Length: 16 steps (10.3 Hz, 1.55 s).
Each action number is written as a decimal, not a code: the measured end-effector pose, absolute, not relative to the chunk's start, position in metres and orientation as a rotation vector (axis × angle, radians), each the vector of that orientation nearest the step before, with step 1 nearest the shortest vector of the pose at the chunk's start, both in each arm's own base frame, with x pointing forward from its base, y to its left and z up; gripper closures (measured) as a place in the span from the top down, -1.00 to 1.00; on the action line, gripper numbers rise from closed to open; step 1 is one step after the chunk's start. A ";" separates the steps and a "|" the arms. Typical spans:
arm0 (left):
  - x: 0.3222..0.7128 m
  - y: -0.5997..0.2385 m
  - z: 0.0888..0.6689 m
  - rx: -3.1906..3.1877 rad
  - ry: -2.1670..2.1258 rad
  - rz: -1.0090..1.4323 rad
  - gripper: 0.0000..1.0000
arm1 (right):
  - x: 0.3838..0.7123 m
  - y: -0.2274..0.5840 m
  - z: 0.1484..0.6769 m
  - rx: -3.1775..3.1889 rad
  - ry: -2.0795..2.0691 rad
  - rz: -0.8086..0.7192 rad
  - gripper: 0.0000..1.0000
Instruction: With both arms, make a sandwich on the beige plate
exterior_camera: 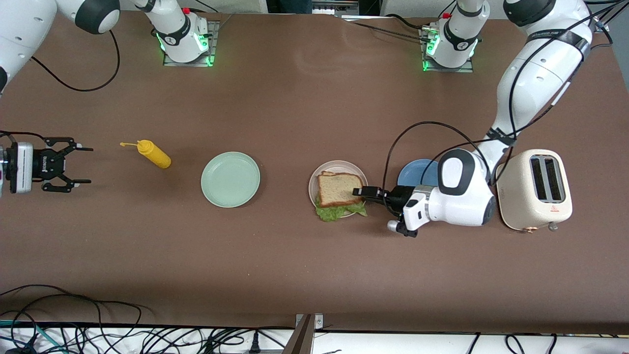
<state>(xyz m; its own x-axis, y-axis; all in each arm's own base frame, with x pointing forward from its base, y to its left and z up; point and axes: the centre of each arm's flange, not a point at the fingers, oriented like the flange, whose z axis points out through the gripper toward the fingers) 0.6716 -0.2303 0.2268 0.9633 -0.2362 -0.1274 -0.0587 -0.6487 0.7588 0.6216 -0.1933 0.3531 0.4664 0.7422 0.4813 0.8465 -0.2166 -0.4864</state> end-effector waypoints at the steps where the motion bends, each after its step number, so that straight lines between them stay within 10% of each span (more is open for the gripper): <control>1: 0.674 -0.223 0.229 2.308 -0.242 -0.258 0.99 | 0.629 -0.173 0.380 -2.066 -1.231 -0.107 0.99; 16: 0.662 -0.057 0.467 3.122 -0.292 -0.056 1.00 | 0.656 0.029 0.540 -2.844 -0.351 0.457 1.00</control>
<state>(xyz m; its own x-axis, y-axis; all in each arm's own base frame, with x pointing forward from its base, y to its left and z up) 0.6621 -0.0571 0.4672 0.9820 -0.1855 -0.0351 -0.1853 -0.9826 0.0090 0.6555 0.0290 0.5401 0.9223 0.2711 -0.2754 0.1964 -0.9426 -0.2701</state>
